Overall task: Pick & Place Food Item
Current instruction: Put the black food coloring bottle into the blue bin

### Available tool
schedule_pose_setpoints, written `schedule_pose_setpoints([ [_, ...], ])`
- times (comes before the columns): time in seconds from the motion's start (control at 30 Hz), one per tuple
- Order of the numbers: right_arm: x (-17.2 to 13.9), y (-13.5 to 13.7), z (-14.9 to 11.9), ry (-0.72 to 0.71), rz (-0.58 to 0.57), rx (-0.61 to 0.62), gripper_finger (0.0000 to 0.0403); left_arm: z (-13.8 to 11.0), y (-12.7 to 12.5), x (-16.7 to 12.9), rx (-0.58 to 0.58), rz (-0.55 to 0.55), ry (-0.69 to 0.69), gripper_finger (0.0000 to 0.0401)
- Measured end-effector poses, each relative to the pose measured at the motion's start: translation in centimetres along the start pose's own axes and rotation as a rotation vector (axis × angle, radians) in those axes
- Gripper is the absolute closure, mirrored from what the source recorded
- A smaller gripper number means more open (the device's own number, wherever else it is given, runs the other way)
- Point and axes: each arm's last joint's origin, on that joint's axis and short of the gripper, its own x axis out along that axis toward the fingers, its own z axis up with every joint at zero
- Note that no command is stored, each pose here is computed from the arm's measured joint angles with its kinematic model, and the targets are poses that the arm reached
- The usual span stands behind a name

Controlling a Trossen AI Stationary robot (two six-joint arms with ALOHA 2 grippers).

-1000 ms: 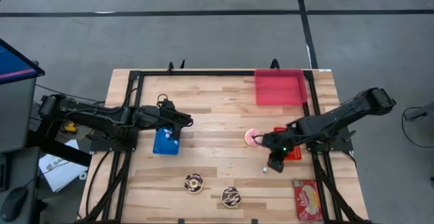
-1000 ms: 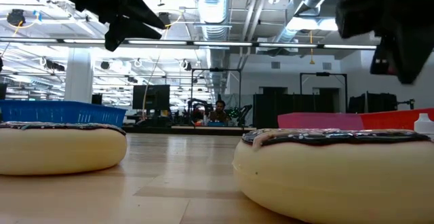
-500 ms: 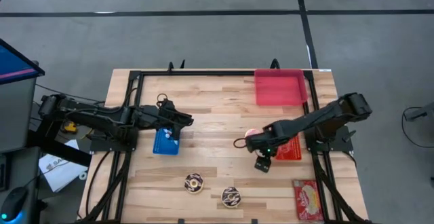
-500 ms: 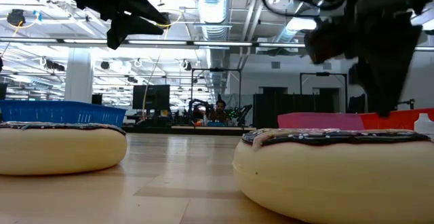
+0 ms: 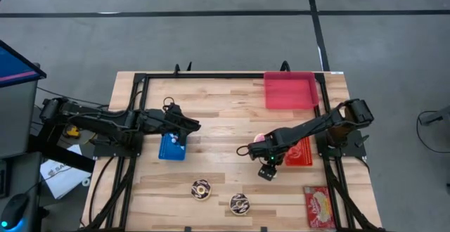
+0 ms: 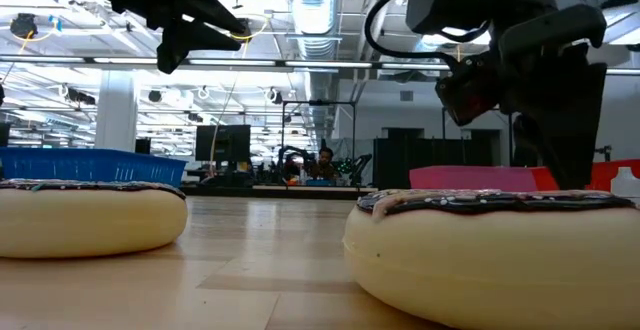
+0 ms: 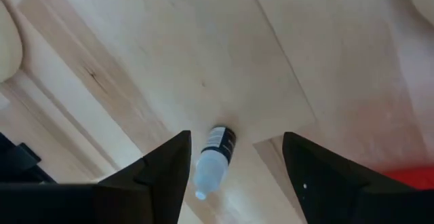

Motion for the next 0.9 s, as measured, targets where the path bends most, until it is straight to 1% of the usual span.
schedule_pose_setpoints([
  [0.23,0.2,0.5,-0.5,0.028,0.021,-0.021,0.0178,0.0,0.0,0.0,0.000,0.000,0.000,0.0288],
  [0.57,0.7,1.4,-1.7,0.060,0.020,-0.059,0.0178,0.0,0.0,0.0,0.000,0.000,0.000,0.0288],
  [0.9,1.0,1.6,-1.8,0.042,-0.002,-0.048,0.0183,0.0,0.0,0.0,0.000,0.000,-0.001,0.0288],
])
